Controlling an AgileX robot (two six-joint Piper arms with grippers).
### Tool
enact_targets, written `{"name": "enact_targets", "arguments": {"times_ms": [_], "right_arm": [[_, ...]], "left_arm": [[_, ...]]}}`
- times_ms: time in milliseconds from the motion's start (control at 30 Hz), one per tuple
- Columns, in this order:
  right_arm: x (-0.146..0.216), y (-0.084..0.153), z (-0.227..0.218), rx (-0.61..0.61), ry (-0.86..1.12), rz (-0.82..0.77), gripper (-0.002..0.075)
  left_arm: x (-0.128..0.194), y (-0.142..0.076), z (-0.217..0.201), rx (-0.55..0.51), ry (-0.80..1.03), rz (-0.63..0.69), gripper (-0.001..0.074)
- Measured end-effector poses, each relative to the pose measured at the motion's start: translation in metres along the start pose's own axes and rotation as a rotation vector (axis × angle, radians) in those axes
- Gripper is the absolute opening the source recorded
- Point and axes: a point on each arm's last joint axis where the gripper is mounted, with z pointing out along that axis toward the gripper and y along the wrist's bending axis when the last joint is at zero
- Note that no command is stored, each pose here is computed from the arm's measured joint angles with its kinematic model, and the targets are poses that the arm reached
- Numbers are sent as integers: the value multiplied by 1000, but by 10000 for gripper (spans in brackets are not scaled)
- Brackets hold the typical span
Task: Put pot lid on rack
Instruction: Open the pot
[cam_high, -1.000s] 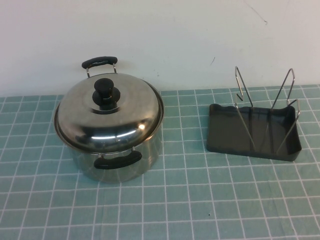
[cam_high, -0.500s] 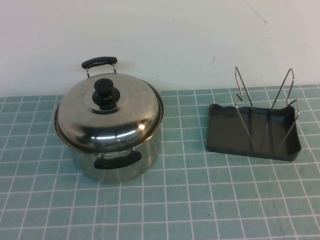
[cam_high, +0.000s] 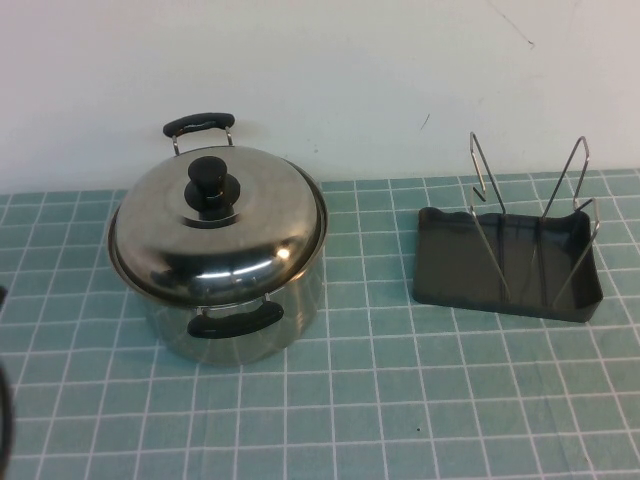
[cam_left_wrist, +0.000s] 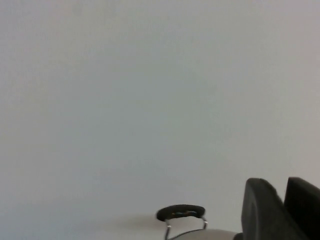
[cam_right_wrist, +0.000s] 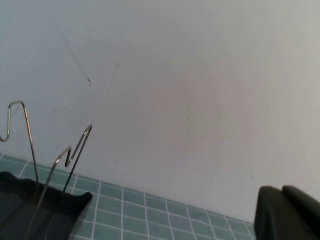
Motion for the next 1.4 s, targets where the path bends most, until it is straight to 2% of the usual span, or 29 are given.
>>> {"name": "enact_targets", "arguments": {"times_ms": [67,133,200,267,300,367,633,800,1000,1100,1233,1267,1400], "right_arm": [[1,0,0,2,-7,3,-1],[0,0,0,5,-15,5,-1],[0,0,0,5,-17,5,-1],[0,0,0,5,-17,5,-1],[0,0,0,5,-17,6,-1],[0,0,0,5,-17,6,-1],[0,0,0,4,-15,6,-1],[0,0,0,4,-15,7,-1],[0,0,0,4,-14,7,-1],[0,0,0,3,-14,14,-1],[0,0,0,3,-14,14,-1],[0,0,0,3,-14,14,-1],[0,0,0,4,-14,3,-1]], "left_arm": [[9,-4,16,80,24,5,121],[17,-9,32,173,52,15,244],[25,-13,51,257,85,6,426],[35,-13,68,303,128,2,564],[40,-13,77,319,152,13,610],[50,-10,93,328,206,29,652],[86,0,144,359,310,112,659],[105,-12,170,397,345,191,660],[127,-21,188,377,361,179,647],[135,-20,192,365,380,169,573],[139,-18,193,349,396,167,344],[139,-18,193,349,396,167,312],[139,-17,193,343,395,163,314]]}}
